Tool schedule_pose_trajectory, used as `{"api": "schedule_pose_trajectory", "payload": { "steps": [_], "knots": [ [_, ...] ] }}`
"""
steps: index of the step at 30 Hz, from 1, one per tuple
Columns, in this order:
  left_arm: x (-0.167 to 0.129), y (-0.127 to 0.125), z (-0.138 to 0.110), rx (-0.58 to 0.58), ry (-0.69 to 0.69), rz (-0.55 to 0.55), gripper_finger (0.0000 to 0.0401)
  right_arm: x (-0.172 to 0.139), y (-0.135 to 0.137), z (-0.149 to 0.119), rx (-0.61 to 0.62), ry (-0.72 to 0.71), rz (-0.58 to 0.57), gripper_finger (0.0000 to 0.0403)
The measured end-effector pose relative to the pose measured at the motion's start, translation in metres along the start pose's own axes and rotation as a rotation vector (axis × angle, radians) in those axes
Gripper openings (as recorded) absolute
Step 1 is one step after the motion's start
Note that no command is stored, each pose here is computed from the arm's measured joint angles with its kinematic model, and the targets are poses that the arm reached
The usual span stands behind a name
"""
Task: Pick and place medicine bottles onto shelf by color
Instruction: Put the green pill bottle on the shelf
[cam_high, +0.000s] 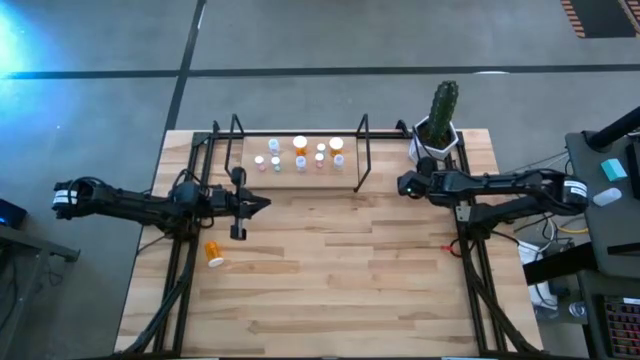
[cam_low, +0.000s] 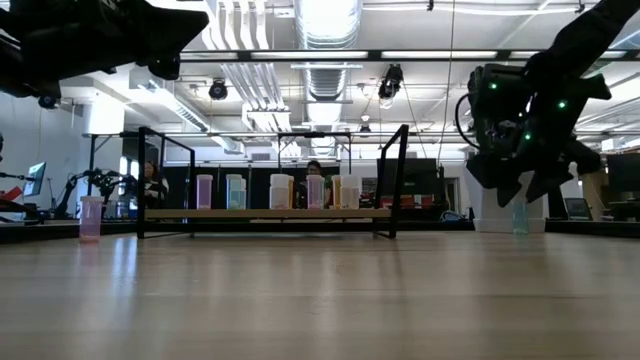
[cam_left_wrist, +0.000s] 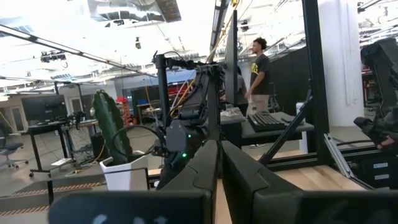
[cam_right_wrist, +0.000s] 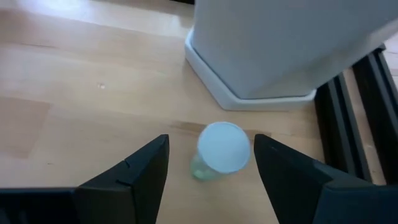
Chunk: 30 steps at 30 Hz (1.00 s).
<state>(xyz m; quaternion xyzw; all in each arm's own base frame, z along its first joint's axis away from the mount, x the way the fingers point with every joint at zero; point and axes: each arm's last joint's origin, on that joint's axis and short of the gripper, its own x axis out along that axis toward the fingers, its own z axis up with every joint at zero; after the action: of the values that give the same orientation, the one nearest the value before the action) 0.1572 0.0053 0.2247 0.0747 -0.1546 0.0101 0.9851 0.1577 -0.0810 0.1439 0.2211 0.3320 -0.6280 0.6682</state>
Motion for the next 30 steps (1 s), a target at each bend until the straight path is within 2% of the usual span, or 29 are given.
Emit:
{"api": "schedule_pose_trajectory", "payload": {
  "steps": [12, 15, 24, 27, 30],
  "knots": [
    [0.0000, 0.0001, 0.0000, 0.000, 0.000, 0.000, 0.0002, 0.0021, 0.0013, 0.0003, -0.006, -0.001, 0.001, 0.0221],
    [0.0000, 0.0001, 0.0000, 0.000, 0.000, 0.000, 0.0002, 0.0021, 0.0012, 0.0003, -0.007, -0.001, 0.001, 0.0202],
    [0.0000, 0.0001, 0.0000, 0.000, 0.000, 0.000, 0.0002, 0.0021, 0.0011, 0.0005, -0.031, -0.008, -0.005, 0.0109],
    [0.0000, 0.0001, 0.0001, 0.000, 0.000, 0.000, 0.0002, 0.0016, 0.0012, 0.0011, -0.041, -0.010, -0.006, 0.0102],
    [0.0000, 0.0001, 0.0000, 0.000, 0.000, 0.000, 0.0002, -0.0027, 0.0056, 0.0071, -0.063, 0.006, 0.028, 0.0112]
  ]
}}
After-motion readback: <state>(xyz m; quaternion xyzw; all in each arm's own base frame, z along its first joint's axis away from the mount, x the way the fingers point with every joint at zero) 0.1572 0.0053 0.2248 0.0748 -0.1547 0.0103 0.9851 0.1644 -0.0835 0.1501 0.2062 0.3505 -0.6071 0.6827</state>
